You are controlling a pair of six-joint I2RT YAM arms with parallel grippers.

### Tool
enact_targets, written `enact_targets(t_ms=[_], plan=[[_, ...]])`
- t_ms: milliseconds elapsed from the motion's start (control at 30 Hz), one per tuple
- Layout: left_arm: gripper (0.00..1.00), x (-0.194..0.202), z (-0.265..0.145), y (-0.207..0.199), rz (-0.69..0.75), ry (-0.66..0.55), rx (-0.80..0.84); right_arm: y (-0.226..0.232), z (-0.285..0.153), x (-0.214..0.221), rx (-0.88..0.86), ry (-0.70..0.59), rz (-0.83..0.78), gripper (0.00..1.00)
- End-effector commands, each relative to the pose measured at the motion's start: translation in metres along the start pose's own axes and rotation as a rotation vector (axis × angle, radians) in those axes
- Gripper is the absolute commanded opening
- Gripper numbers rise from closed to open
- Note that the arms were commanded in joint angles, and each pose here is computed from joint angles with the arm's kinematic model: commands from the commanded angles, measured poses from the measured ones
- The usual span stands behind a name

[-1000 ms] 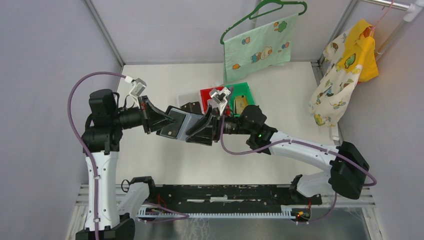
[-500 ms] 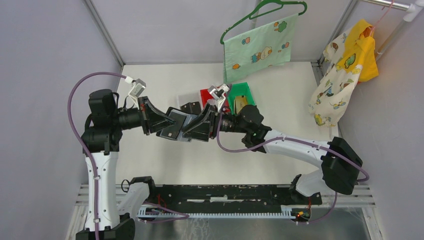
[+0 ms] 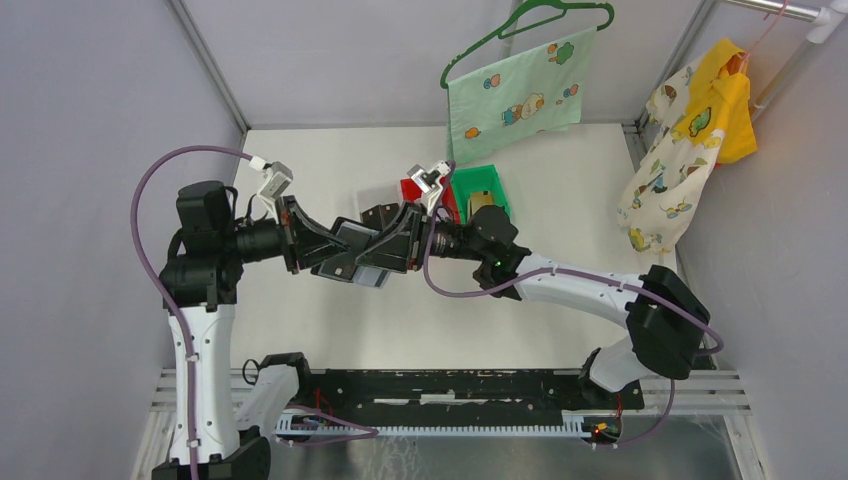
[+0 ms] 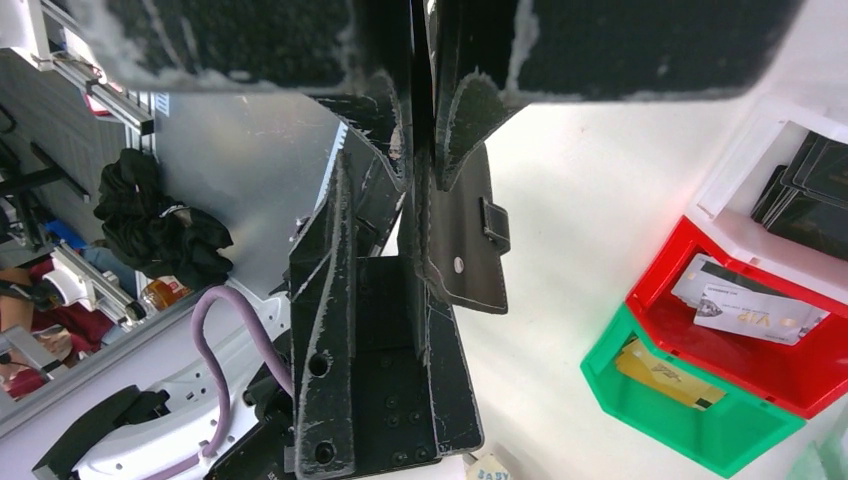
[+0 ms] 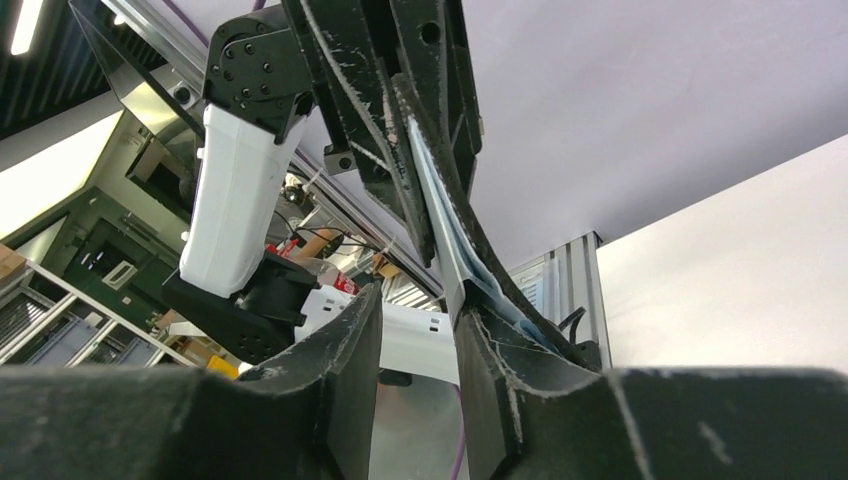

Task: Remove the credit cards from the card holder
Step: Remove the credit card from the card holder.

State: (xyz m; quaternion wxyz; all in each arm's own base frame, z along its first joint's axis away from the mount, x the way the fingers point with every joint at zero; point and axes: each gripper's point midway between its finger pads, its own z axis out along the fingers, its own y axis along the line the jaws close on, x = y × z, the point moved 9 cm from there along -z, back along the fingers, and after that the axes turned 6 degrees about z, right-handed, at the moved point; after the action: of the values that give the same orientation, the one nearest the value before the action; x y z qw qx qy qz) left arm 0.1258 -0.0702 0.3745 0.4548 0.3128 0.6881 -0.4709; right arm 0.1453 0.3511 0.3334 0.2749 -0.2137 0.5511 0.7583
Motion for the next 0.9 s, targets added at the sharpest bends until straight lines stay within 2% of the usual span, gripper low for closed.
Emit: enact_targets(t_ms=[0,67,233,333,467,633,700,867], plan=[[0.02,-0.004,-0.003,-0.007,0.102,-0.002,-0.010,0.029,0.012,-0.019,-0.129,-0.069,-0.054,0.31],[0.02,-0.005,-0.003,-0.008,0.096,-0.002,0.003,0.029,0.011,-0.016,-0.134,-0.069,-0.047,0.22],[0.02,-0.011,-0.004,-0.015,0.060,-0.011,0.067,0.027,0.002,-0.010,-0.157,-0.087,-0.029,0.08],[0.08,-0.016,-0.003,-0.018,0.007,-0.016,0.118,0.028,-0.003,-0.007,-0.187,-0.111,-0.021,0.01],[0.21,-0.019,-0.004,-0.023,-0.030,-0.021,0.186,0.029,-0.005,-0.007,-0.199,-0.131,-0.017,0.00],[0.26,-0.017,-0.005,-0.028,-0.019,-0.027,0.215,0.029,-0.008,-0.007,-0.190,-0.155,-0.013,0.00],[0.26,-0.016,-0.005,-0.030,-0.009,-0.028,0.221,0.027,-0.008,-0.006,-0.181,-0.164,-0.007,0.00],[0.17,-0.017,-0.006,-0.033,-0.018,-0.033,0.260,0.024,-0.011,-0.003,-0.168,-0.164,-0.003,0.00]])
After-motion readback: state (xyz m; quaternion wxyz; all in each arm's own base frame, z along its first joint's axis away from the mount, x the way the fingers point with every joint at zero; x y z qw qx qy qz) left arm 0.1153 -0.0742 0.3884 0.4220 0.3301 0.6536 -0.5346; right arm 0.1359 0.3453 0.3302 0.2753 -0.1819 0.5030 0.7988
